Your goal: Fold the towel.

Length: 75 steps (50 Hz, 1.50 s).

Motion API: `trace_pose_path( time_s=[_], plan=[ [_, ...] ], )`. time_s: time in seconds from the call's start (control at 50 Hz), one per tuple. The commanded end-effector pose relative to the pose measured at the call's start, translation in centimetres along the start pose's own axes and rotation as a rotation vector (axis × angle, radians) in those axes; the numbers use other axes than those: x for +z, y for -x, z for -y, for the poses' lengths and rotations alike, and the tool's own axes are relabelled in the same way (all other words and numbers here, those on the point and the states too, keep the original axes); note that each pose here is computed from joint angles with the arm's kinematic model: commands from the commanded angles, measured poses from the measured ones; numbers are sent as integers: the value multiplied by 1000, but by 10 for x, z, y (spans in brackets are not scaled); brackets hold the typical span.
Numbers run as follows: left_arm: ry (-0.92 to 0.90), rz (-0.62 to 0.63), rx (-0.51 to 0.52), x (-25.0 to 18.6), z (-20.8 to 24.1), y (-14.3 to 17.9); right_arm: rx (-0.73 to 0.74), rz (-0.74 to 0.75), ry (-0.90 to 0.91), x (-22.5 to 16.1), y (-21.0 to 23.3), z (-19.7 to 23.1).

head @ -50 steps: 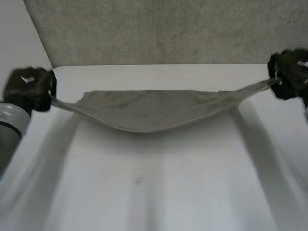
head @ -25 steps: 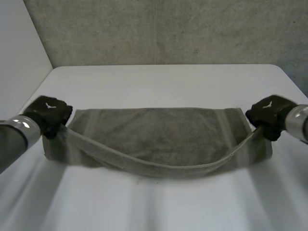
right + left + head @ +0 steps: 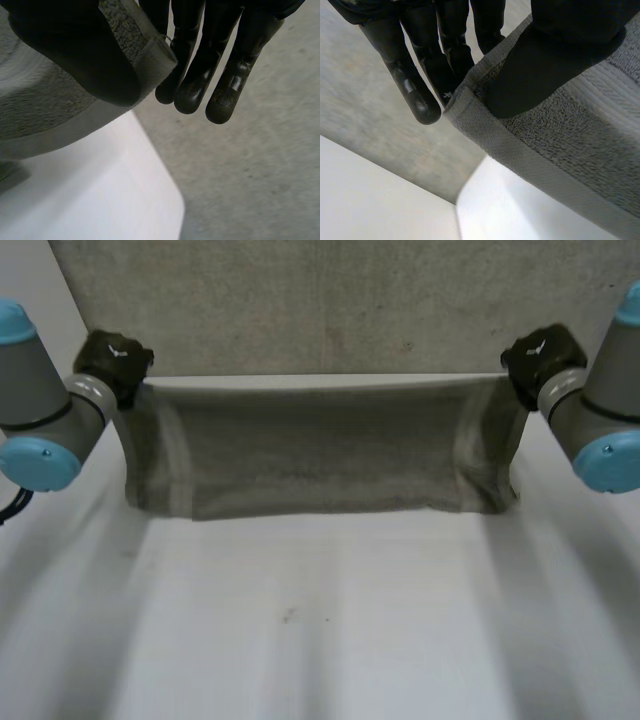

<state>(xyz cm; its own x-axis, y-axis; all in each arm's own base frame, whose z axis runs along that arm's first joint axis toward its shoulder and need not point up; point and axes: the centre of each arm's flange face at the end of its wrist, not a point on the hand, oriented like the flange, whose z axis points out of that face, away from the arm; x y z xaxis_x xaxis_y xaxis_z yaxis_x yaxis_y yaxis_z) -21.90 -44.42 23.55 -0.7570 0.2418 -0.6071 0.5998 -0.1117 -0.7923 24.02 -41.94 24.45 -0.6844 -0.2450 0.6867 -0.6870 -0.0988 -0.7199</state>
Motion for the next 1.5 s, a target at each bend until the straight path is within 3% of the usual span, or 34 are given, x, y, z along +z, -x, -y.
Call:
trace_pose_path(
  time_s=[0.02, 0.2, 0.46, 0.54, 0.68, 0.78, 1.02, 1.22, 1.5],
  plan=[
    [67, -67, -9, -6, -23, -24, -4, 77, 69, 1, 27, -27],
    [126, -110, -22, -17, -36, -36, 27, 94, 91, -23, 23, -28],
    [38, -39, -206, -123, 44, 19, 70, 91, 34, -112, -19, 13],
    [2, -12, -207, -149, 57, 29, 80, 96, 61, -146, -48, 22],
    [24, 0, -210, -169, 51, 31, 68, 190, 128, -159, -52, 15],
    [89, -41, -220, -159, 29, 21, 48, 204, 151, -155, -49, 8],
    [250, -174, -228, -120, -29, -21, 47, 317, 294, -102, -6, -44],
    [245, -208, -178, -71, -54, -48, 19, 250, 262, -53, 26, -72],
    [179, -157, -158, -21, -64, -59, -21, 89, 165, 1, 54, -90]
  ],
)
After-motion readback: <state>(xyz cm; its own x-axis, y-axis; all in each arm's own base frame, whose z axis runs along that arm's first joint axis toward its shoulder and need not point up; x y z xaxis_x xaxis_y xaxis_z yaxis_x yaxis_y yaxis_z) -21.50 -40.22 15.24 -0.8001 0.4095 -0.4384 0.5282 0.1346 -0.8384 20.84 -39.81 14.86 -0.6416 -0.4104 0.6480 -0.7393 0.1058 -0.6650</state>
